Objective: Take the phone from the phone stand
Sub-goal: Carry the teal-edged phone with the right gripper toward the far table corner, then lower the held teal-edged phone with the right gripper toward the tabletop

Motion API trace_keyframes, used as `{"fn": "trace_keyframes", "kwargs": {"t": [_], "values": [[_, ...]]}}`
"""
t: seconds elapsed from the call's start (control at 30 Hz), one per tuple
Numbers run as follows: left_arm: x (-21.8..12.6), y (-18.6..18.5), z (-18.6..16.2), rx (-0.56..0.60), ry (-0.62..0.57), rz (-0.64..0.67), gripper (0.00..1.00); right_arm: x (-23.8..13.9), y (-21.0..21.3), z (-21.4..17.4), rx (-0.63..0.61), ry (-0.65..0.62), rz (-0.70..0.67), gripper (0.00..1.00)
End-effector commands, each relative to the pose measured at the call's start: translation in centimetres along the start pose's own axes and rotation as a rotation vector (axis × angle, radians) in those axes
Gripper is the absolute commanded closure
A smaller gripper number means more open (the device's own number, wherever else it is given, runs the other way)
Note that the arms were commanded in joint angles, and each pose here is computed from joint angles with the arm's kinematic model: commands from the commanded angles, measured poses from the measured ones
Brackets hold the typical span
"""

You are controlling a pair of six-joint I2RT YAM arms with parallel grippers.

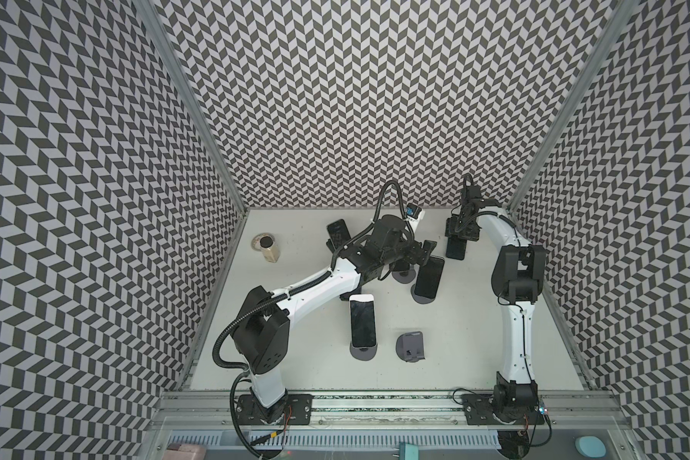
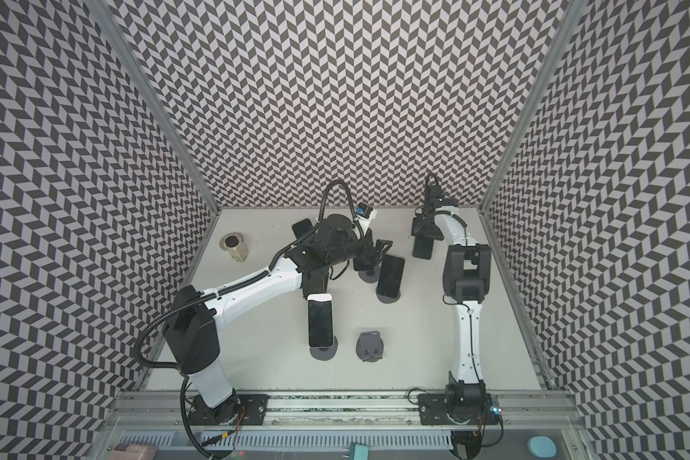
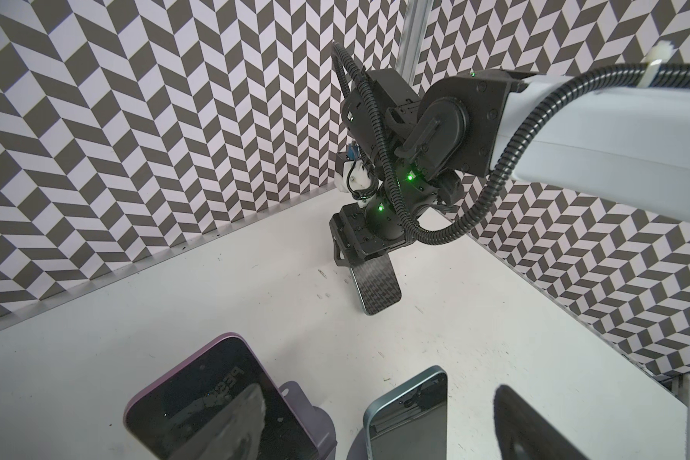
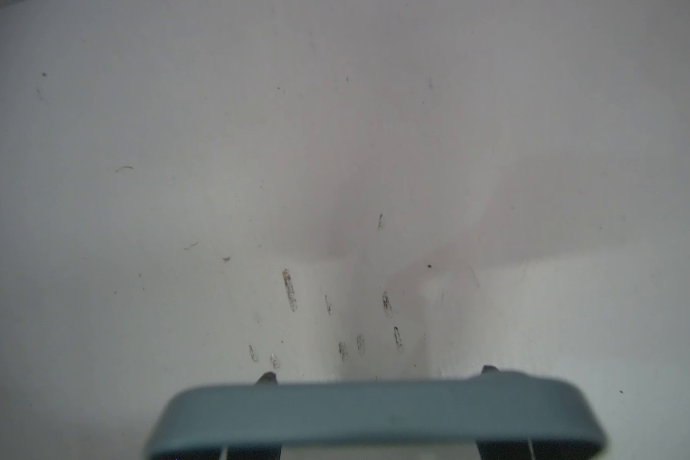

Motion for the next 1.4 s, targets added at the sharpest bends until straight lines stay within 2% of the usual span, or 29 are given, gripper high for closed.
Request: {"fn": "trace_keyframes", "kwargs": {"t": [0.0, 0.53, 0.83, 1.37], "values": [[0.4, 0.2, 0.1, -0.014, 0.003, -0.014, 0.10, -0.3, 1.1, 2.0, -0.015, -0.077, -0.001, 0.53], [0.7, 1.0, -0.6, -0.031, 0.030, -0.021, 0.11, 2.4, 2.3, 3.3, -0.050, -0.093, -0.053, 0.53], [0.8, 1.3, -0.7, -0.036, 0.036, -0.018, 0.10, 4.2, 1.4, 1.7, -0.088, -0.022, -0.124, 0.52], [0.5, 1.7, -1.1, -0.054, 0.048, -0.010, 0.10, 6.5, 0.7, 0.0, -0.093, 0.037, -0.135, 0.48]]}}
Point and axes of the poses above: each gripper's point midway between its finger pads, its own x axis out along the fingers, its own y axis along the line the jaws close on, z = x × y, the point moved 3 cm from there along -x, back along the fingers, and after that the axes turned 12 degrees about -x, right-handed, at the moved point
